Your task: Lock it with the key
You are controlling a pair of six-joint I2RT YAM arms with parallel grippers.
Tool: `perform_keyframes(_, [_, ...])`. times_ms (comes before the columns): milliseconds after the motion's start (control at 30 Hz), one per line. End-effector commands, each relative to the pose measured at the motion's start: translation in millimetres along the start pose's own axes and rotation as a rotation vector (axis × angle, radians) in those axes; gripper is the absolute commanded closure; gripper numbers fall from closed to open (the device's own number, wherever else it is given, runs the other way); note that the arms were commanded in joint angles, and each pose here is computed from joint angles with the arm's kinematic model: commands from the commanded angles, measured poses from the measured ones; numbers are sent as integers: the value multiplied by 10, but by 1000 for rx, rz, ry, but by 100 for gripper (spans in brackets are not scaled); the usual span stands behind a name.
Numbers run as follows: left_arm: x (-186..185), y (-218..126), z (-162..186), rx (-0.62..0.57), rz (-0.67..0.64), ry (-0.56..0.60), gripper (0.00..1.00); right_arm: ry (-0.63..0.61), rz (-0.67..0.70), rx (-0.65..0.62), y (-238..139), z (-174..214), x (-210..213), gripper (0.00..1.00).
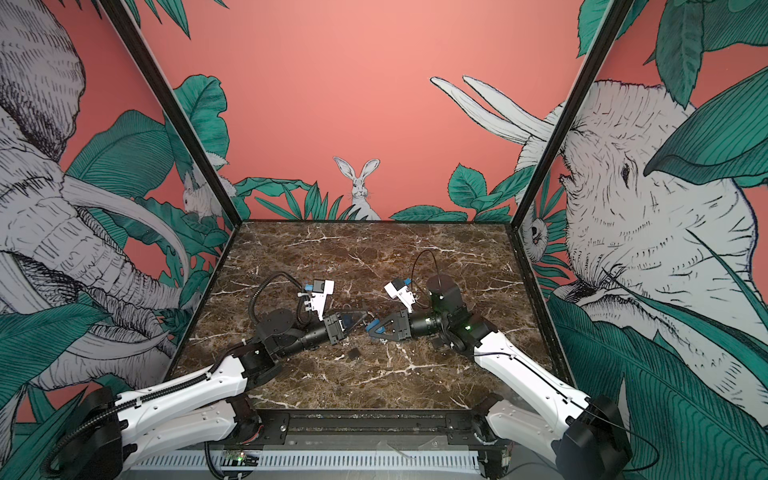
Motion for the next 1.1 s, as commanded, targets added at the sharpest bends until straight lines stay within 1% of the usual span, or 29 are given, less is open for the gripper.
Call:
perform_keyframes(0, [-239,-15,660,365,201,-72,100,-341,-105,-257,-131,-419,576,100])
perform_keyframes(233, [-277,14,728,367,214,-84,100,-334,-107,-268,-143,-475,544,100])
perform_keyframes(333, [-273,-1,691,337,198,-63,100,-324,-115,-252,-126,-473,524,100])
perform_keyframes(433, [-278,-56,608,298,164,-21,100,-317,-113,-224,-107,-438,469,100])
perform_keyframes(567, [-294,-142,425,287,127,24,100,-312,-59,-177,-83,-345,325,100])
perform_keyframes(700, [-299,-203,215,261,129,24,100,-290,-28,-150,-56,-290,193,100])
perform_keyframes(833, [-363,-186,75,254,154,39,100,-280,-24,-136,-29,-251,131,100])
perform_keyframes(967, [-440,-123,-29,258,176,68,85,-281,-31,-122,-8,-218,138,100])
perform_keyframes(1033, [-450,-96,-60,256,179,74,83,-281,-31,-121,-6,-205,142,100])
perform_keyframes(1067, [-457,-87,-79,251,181,77,80,-281,-32,-121,-8,-202,146,100])
Point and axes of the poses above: each gripper's point midway between its finger pads, its own y axis out along the fingers, its own x axis along the line the jaws close on, z = x × y, the point moved 7 cm from there along -y, back along the fingers, and after that the axes turned 12 degrees about y, right-handed, at the moved point
